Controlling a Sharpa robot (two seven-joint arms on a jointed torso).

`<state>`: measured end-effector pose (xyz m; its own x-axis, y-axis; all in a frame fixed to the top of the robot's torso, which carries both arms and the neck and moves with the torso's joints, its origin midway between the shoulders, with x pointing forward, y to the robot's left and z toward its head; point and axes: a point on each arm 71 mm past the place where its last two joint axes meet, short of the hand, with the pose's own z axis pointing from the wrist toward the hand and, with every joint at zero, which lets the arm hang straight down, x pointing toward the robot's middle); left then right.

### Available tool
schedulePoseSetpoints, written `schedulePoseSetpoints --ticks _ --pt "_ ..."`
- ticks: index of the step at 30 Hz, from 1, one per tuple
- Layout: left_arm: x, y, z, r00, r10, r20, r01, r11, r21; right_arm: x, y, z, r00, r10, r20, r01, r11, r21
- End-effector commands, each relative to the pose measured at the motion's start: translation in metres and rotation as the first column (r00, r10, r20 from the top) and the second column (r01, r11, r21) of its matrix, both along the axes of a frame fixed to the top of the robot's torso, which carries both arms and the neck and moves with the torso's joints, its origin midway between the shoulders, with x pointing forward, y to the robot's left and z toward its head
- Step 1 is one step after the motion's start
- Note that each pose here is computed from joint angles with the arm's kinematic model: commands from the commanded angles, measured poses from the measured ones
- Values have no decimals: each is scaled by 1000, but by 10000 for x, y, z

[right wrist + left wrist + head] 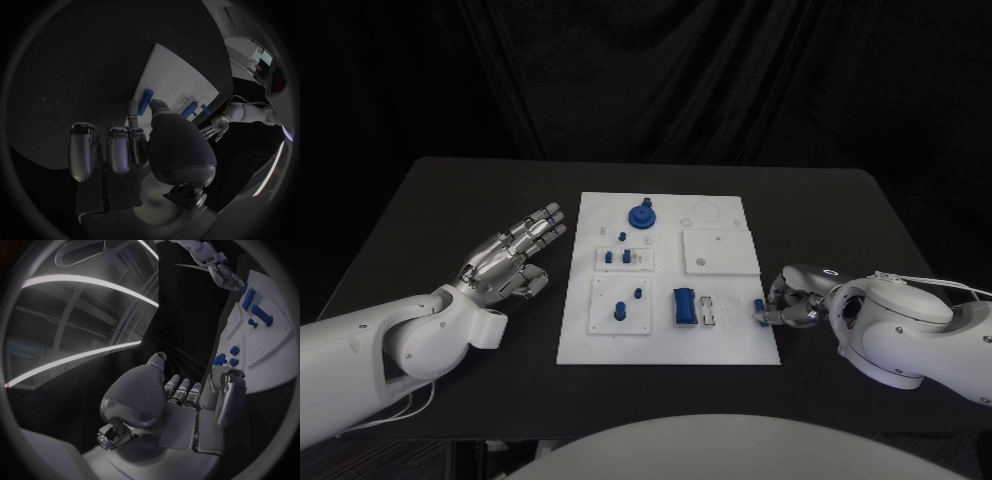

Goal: Assemble the parts on the task board

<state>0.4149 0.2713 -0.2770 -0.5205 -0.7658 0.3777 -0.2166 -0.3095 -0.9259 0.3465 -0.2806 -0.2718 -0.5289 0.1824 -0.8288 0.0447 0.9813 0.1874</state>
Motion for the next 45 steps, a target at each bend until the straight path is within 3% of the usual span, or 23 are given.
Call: schedulePoseSetpoints --ticks 1,25,31,37,45 --pt "-3 -5 2 1000 -1 2 1 1000 -10 -13 8 -41 1000 -6 -22 6 1000 -13" --pt "5 -24 -21 1000 -18 -16 18 1000 -3 75 195 -121 999 38 -22 -38 999 9" --pt "7 -28 -25 1000 -22 -18 22 1000 -4 69 257 -86 1000 28 7 -28 993 112" --pt "7 -34 -33 999 -26 -20 26 1000 -5 15 362 -26 1000 -16 -2 16 951 308" --pt "7 -48 -42 999 -31 -23 31 1000 -7 -13 474 7 999 -36 -22 42 903 428"
